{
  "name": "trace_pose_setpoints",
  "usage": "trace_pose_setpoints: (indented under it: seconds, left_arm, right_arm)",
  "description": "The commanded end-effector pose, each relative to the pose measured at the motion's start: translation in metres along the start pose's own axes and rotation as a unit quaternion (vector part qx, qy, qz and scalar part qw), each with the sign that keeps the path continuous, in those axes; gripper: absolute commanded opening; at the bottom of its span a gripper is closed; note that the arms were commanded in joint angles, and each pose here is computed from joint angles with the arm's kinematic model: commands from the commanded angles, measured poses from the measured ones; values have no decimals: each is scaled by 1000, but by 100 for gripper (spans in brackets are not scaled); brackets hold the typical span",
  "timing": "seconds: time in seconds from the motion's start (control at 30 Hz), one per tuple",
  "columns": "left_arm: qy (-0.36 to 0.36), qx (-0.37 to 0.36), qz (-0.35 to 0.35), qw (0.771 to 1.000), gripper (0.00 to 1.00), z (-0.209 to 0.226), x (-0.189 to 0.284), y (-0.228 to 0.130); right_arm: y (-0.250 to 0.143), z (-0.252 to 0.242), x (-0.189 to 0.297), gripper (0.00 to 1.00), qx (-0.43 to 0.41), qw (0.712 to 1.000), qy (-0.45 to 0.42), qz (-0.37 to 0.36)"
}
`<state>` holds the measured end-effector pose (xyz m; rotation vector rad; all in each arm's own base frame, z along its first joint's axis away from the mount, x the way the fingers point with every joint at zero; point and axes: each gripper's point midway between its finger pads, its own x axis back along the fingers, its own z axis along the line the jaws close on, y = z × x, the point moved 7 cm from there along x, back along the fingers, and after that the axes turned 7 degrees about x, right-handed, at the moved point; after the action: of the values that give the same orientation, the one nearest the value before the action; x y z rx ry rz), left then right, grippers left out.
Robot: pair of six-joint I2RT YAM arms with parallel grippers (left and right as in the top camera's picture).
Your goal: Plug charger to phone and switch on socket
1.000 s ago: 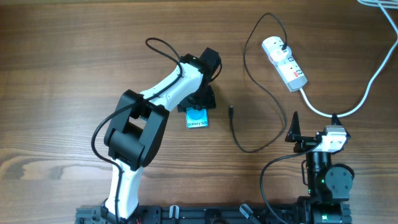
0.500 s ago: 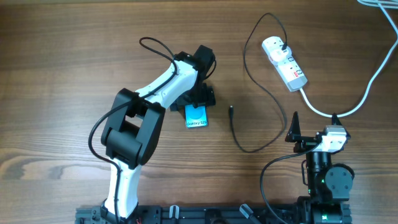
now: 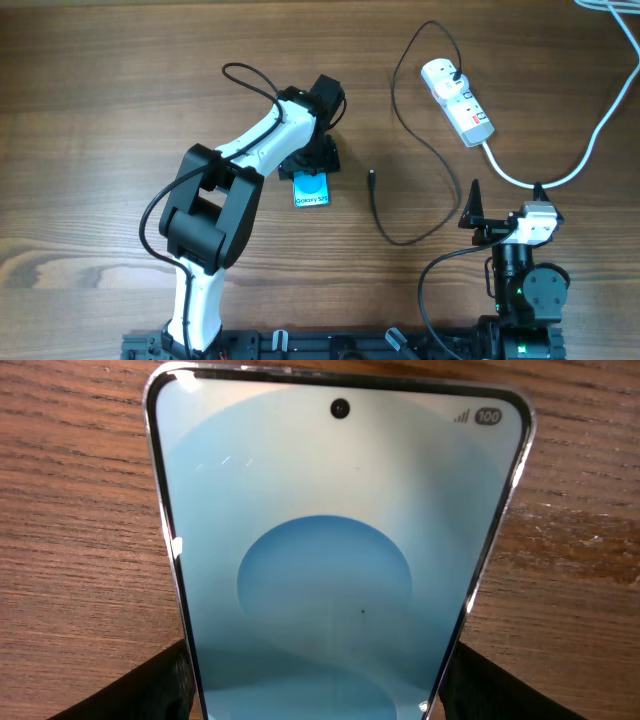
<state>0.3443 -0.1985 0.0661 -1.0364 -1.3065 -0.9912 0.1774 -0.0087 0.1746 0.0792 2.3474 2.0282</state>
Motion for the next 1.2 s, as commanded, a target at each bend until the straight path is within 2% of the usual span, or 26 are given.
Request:
trace_pose_setpoints:
  seconds: [0.0, 0.3, 0.9, 1.0, 1.13, 1.17]
  left_arm:
    - [17, 4, 34, 999, 75, 8, -22, -9]
    - [14, 5, 30, 999, 74, 6, -13, -7]
    - [-41, 2, -26, 999, 73, 3, 52, -5]
    - [-32, 2, -28, 999, 80, 5, 51, -5]
    - [-12, 3, -23, 1000, 100, 11, 39, -8]
    - [-9, 4, -20, 1000, 100, 12, 34, -9]
  right_arm:
    - [1, 0, 0, 100, -6, 1000, -3, -3]
    - [1, 0, 0, 100, -6, 1000, -3, -3]
    - [1, 0, 0, 100, -6, 1000, -3, -3]
    - [1, 0, 0, 99, -6, 1000, -3, -3]
    - [1, 0, 0, 100, -6, 1000, -3, -3]
    - [1, 0, 0, 100, -6, 1000, -3, -3]
